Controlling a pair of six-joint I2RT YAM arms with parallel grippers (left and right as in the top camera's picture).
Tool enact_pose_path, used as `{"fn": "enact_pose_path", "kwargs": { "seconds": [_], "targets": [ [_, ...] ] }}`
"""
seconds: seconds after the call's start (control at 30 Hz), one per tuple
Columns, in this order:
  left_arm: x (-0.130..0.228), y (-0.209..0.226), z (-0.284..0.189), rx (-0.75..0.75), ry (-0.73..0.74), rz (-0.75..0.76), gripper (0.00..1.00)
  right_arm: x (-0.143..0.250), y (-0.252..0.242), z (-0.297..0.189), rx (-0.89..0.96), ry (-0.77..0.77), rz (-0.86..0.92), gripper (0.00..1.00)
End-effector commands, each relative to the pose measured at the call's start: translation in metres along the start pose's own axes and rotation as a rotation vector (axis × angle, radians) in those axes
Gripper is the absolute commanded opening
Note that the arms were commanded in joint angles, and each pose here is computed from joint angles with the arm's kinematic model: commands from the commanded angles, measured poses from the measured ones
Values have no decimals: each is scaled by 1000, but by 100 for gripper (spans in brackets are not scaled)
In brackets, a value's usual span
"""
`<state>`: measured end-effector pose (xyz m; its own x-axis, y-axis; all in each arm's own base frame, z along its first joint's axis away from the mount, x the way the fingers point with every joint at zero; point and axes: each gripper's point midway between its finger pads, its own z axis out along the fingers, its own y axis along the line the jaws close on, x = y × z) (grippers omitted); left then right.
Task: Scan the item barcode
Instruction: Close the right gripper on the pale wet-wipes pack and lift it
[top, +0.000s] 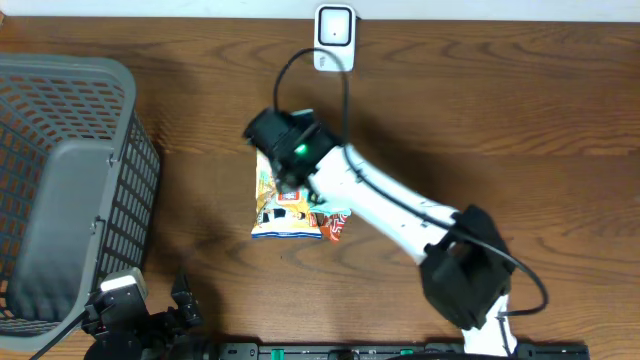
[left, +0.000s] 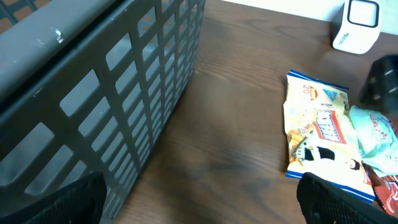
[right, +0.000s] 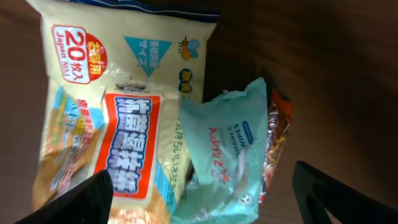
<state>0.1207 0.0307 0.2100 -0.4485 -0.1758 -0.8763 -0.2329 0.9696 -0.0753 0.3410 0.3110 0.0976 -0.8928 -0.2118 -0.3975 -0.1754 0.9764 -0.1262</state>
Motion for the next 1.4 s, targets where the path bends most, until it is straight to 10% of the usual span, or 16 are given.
{"fn": "enact_pose_path", "kwargs": {
  "seconds": [0.0,0.5,0.73,1.37],
  "targets": [
    [-2,1,-1,-4,-9,-13,98,9,-14,34,208,-51,30,86],
    [-2,1,-1,-4,-9,-13,98,47,-26,103,340,69,-11,45],
    [-2,1,-1,-4,-9,-13,98,34,-31,75,351,82,-17,63],
    [-2,1,-1,-4,-9,-13,98,43,-58,56,419,153,11,63]
  ]
}}
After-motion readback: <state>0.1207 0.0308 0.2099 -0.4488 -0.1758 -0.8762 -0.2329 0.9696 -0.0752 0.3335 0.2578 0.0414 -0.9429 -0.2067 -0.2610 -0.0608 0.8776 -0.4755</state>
